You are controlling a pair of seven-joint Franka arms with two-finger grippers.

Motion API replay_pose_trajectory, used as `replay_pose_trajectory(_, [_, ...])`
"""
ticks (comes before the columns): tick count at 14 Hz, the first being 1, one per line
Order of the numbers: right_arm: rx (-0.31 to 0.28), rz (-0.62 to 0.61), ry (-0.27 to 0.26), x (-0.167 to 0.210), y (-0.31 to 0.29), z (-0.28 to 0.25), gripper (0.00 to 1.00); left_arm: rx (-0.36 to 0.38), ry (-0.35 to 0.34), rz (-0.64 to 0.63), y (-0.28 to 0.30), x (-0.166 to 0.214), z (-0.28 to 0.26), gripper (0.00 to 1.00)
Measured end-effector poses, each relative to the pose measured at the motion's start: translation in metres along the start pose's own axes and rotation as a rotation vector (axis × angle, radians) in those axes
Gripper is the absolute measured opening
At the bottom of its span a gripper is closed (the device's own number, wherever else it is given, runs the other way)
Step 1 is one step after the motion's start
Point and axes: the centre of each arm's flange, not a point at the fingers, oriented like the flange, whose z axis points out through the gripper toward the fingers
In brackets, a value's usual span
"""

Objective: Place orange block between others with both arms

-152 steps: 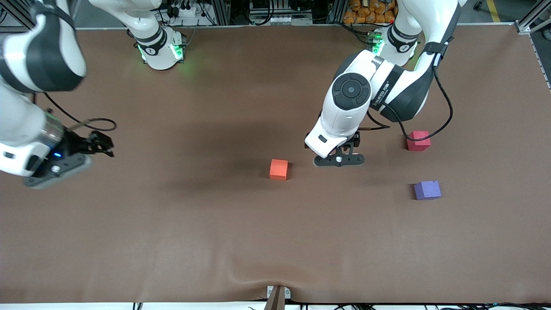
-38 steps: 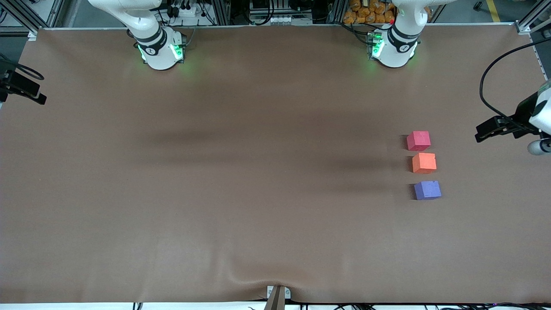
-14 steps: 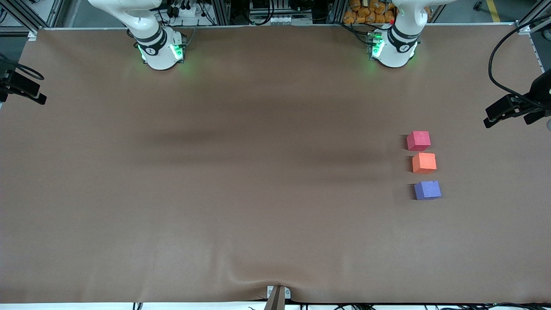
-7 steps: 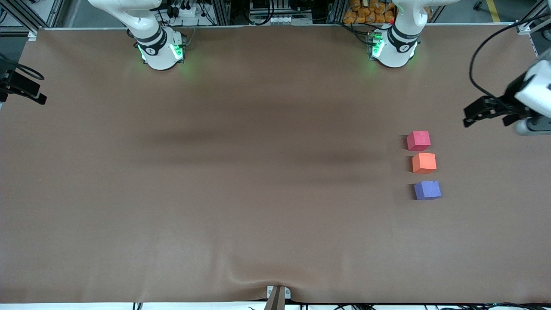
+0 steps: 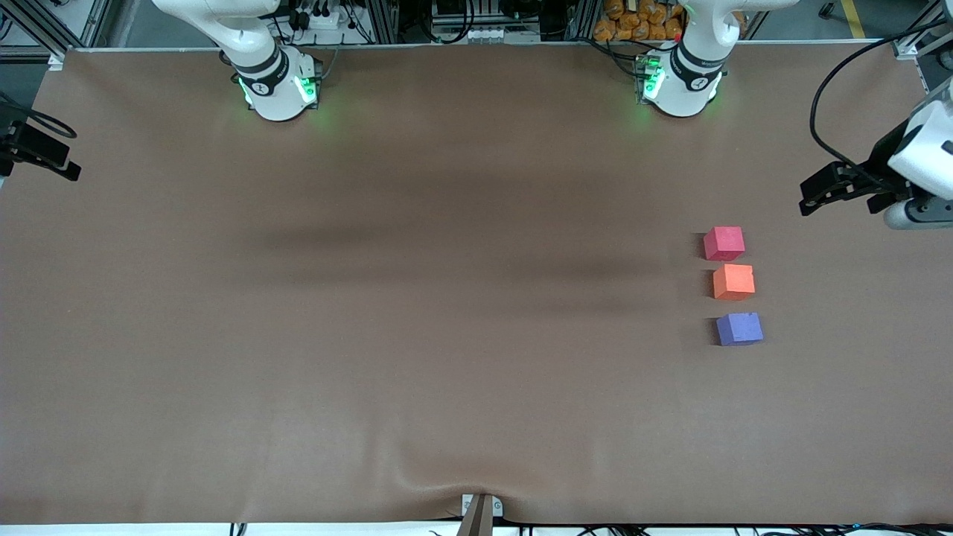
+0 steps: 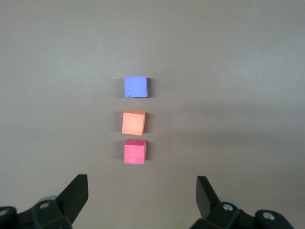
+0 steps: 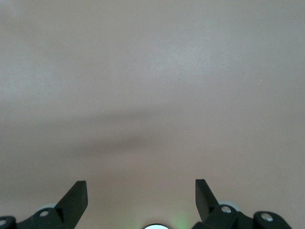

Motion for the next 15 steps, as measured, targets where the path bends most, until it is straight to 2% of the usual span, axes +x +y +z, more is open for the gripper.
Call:
replay_pose_trajectory(6, [0.0, 0.0, 0.002, 0.0, 0.0, -0.001, 1.0, 0.001, -0.005, -0.036, -0.021, -0.015, -0.019, 1.0])
replay_pose_trajectory(15, [0.0, 0.0, 0.002, 0.0, 0.0, -0.001, 1.0, 0.003, -0.031, -0.026, -0.016, -0.021, -0.024, 1.0])
